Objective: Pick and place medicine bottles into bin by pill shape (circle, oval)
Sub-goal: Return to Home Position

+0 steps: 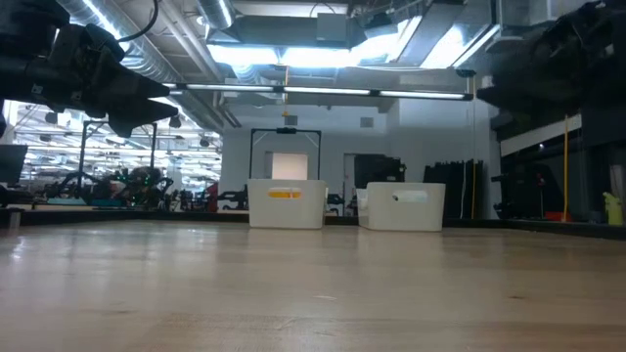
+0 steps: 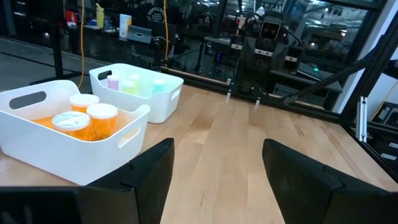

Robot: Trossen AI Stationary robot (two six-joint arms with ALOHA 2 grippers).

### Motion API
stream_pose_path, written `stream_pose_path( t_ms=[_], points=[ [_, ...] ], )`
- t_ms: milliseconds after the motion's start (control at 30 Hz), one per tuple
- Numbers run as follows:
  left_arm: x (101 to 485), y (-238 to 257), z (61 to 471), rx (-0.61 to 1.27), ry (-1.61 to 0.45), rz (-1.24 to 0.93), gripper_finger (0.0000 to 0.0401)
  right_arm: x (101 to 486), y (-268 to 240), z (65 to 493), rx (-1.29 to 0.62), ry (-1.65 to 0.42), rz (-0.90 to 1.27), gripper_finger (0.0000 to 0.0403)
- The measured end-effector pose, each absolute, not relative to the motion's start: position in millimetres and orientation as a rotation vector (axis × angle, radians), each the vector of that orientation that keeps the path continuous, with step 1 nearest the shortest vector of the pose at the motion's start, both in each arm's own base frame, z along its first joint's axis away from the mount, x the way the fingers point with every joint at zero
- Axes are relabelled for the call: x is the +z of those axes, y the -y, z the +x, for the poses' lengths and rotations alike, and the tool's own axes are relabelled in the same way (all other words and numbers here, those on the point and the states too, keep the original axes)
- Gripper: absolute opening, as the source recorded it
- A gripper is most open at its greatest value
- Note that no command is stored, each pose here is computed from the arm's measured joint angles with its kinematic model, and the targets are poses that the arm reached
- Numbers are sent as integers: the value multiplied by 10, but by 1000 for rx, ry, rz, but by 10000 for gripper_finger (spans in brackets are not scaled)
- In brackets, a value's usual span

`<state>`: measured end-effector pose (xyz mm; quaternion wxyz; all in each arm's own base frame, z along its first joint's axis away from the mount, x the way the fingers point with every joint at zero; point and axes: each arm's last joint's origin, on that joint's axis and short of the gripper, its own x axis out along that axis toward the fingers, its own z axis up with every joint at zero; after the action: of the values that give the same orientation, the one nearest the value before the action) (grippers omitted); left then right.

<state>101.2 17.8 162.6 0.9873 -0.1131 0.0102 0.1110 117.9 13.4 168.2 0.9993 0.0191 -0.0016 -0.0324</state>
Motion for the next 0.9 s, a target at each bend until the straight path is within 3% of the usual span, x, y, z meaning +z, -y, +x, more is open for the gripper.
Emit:
stream_pose_path(
  t_ms=[367, 767, 900],
  points=[
    [1625, -178, 1012, 223, -21, -228, 237, 1736, -115, 1072, -67, 61, -42, 207],
    [1626, -178, 1012, 223, -20, -227, 237, 1832, -80, 864, -62, -116, -24, 207],
    [1624, -178, 1012, 223, -23, -227, 237, 1787, -117, 889, 48, -96, -23, 207]
  ],
)
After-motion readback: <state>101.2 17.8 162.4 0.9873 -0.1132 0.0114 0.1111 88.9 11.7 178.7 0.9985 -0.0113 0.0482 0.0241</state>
